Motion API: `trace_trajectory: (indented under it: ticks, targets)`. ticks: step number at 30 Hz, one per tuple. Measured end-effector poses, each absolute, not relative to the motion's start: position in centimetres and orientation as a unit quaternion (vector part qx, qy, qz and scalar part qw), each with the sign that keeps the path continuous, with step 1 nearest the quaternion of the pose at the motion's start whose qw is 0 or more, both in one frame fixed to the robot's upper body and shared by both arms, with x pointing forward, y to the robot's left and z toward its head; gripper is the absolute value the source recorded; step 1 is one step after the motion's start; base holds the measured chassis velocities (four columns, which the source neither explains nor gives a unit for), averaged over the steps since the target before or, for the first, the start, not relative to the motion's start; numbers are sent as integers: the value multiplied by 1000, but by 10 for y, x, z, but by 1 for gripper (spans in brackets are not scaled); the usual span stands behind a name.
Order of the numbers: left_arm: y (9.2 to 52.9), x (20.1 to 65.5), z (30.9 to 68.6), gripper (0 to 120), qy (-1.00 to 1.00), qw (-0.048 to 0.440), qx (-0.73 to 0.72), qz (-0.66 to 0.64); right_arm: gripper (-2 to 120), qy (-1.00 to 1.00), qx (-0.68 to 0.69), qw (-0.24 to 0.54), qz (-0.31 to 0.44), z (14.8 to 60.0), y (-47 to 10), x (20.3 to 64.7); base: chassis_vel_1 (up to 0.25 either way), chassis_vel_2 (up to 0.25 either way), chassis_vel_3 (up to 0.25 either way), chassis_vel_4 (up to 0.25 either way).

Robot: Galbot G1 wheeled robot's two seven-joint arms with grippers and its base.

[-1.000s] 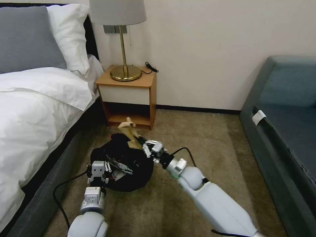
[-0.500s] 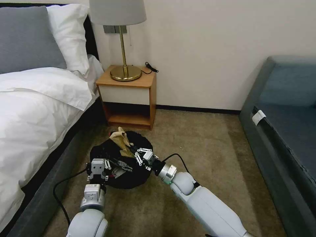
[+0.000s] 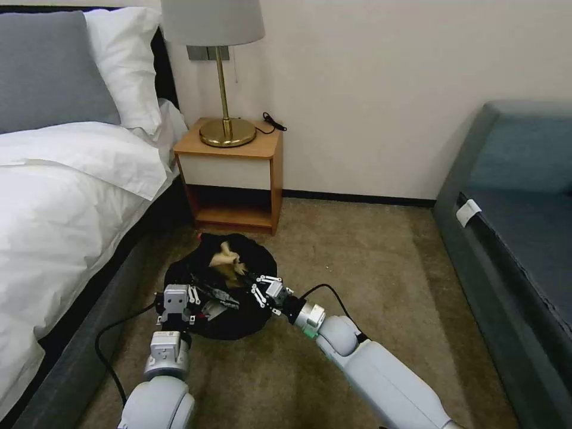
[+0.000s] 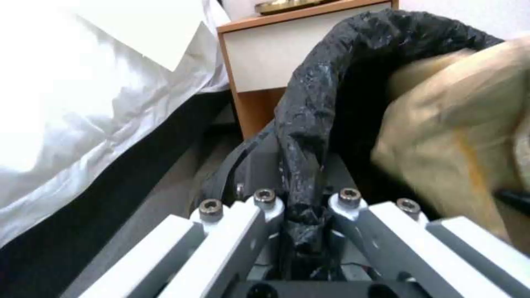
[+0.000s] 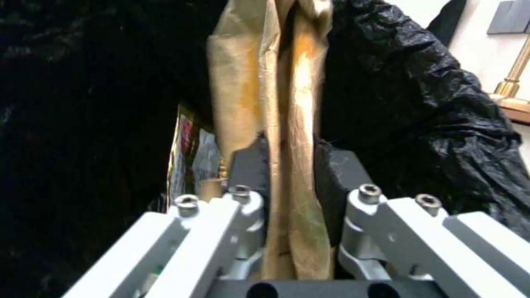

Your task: Pick up the trash bin, then pick up the garbage on the floor and place it into the trash bin.

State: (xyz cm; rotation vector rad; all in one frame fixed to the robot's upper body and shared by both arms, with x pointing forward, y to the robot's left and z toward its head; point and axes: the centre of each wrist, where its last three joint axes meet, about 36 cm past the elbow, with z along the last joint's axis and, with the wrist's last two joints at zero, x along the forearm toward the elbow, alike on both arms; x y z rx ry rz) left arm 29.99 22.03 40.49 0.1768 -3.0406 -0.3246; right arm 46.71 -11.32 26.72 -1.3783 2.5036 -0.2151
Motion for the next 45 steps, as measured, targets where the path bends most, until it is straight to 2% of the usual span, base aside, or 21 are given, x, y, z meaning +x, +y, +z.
trace_trajectory:
  ticks: [1, 4, 5, 8, 10, 12, 14, 15, 18, 21, 37, 45]
  targets:
    - [220, 300, 405, 4, -992, 39, 58, -106, 22, 865, -476, 137, -74, 267, -113, 467, 0, 0, 0, 0]
    - [220, 300, 405, 4, -992, 38, 58, -105, 38, 866, -475, 137, -77, 265, -115, 465, 0, 0, 0, 0]
    - [220, 300, 405, 4, -992, 38, 58, -105, 38, 866, -475, 137, -77, 265, -115, 465, 0, 0, 0, 0]
    - [220, 299, 405, 4, -992, 37, 59, -103, 51, 868, -471, 136, -77, 265, -118, 462, 0, 0, 0, 0]
    - [220, 299, 405, 4, -992, 37, 59, -103, 54, 869, -470, 136, -77, 265, -119, 461, 0, 0, 0, 0]
    - [220, 298, 404, 4, -992, 38, 59, -103, 65, 870, -466, 138, -77, 266, -122, 460, 0, 0, 0, 0]
    - [219, 297, 404, 4, -992, 39, 60, -103, 69, 872, -463, 139, -77, 267, -123, 460, 0, 0, 0, 0]
    - [219, 297, 403, 4, -992, 40, 60, -103, 77, 873, -459, 142, -78, 268, -124, 461, 0, 0, 0, 0]
    - [217, 297, 401, 4, -992, 42, 59, -102, 83, 876, -454, 146, -76, 272, -124, 462, 0, 0, 0, 0]
    - [215, 299, 399, 4, -992, 44, 59, -99, 98, 879, -447, 151, -73, 278, -122, 462, 0, 0, 0, 0]
    - [214, 298, 399, 4, -992, 45, 60, -100, 100, 895, -413, 158, -59, 289, -139, 462, 0, 0, 0, 0]
    - [209, 305, 395, 4, -993, 44, 57, -96, 100, 924, -343, 164, -40, 304, -187, 475, 0, 0, 0, 0]
